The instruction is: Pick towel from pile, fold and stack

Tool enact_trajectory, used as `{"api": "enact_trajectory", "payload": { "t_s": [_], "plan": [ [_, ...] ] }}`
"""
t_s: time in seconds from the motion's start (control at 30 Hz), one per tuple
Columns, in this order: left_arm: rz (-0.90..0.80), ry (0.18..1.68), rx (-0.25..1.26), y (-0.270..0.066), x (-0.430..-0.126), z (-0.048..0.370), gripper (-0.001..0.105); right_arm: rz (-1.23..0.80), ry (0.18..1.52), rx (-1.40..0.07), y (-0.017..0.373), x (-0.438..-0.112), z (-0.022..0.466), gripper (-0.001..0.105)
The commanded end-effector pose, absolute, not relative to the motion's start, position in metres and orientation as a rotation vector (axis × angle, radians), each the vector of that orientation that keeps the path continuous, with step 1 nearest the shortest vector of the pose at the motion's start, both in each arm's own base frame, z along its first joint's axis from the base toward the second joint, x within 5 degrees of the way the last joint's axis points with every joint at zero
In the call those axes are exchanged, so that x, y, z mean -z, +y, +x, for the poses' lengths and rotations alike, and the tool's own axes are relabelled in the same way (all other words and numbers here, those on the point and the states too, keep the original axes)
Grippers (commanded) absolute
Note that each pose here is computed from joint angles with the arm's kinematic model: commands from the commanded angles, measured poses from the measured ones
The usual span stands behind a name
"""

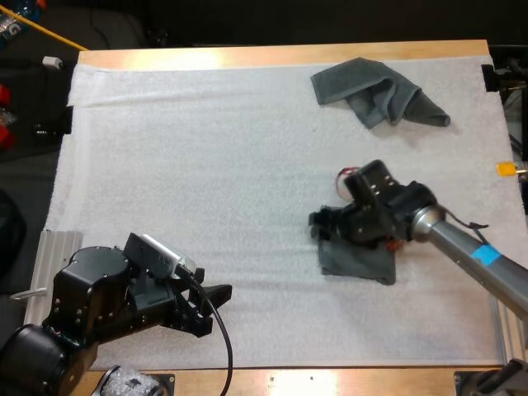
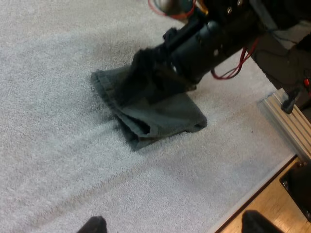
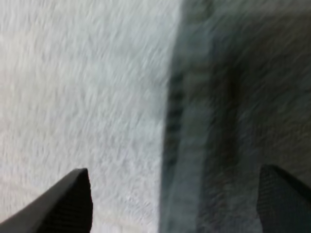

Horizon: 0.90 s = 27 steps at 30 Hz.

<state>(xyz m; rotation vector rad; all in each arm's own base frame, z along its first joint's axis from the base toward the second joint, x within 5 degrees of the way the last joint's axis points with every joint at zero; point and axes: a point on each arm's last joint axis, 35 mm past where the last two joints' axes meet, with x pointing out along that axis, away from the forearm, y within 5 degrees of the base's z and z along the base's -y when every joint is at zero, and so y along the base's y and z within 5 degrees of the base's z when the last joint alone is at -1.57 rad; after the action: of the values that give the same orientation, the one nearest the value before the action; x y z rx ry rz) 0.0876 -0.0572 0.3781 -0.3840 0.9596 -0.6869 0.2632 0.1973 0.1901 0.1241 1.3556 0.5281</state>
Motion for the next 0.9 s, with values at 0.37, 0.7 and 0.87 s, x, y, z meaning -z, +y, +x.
{"api": "enact_trajectory", "payload": {
  "t_s": [0.37, 0.7, 0.87],
  "plan": [
    [-0.376, 0.957, 0.687, -0.057, -0.379, 0.087, 0.056, 0.077, 1.433, -0.534, 0.228, -0.163, 0.248, 0.068],
    [-0.369, 0.954, 0.691, -0.057, -0.379, 0.087, 0.056, -0.014, 1.293, -0.53, 0.21, -0.218, 0.233, 0.068],
    [-0.363, 0.951, 0.694, -0.057, -0.379, 0.087, 0.056, -0.087, 1.204, -0.489, 0.188, -0.26, 0.212, 0.068]
  ]
}}
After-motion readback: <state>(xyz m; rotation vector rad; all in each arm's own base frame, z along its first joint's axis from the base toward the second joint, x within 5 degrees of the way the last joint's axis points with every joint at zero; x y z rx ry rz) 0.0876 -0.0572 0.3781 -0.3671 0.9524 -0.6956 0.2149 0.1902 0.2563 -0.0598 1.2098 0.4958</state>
